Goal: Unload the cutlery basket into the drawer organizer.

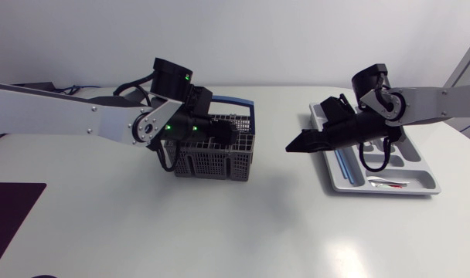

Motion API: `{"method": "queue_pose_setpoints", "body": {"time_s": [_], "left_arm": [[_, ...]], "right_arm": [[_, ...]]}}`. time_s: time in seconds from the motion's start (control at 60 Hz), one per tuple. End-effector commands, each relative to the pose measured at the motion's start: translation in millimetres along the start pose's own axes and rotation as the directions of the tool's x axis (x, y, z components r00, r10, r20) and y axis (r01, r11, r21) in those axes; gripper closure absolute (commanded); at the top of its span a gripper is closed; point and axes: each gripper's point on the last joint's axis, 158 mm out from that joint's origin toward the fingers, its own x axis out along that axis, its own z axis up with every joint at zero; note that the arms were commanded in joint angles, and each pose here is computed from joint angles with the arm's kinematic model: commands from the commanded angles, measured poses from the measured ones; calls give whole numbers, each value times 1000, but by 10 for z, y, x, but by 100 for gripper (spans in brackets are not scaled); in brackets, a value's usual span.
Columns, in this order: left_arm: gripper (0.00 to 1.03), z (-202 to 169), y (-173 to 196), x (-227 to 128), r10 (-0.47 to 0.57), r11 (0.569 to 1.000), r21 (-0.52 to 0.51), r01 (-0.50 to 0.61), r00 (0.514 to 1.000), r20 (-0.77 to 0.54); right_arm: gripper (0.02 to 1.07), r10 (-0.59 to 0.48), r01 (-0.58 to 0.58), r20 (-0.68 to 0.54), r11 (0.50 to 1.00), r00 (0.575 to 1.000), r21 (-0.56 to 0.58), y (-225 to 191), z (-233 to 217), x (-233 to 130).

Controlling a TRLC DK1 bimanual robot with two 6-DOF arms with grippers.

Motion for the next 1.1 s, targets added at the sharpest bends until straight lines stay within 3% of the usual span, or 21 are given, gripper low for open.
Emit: {"method": "queue_pose_setpoints", "body": {"time_s": [0.0,1.083], "left_arm": [[16,208,-75,-52,-6,1000,0,6,998,55],[49,112,-225,261,-40,999,26,39,998,52]], "right_arm": [[34,16,-16,-18,1000,1000,8,13,-109,10],[34,12,-12,-17,1000,1000,3,-5,-133,-11]]}}
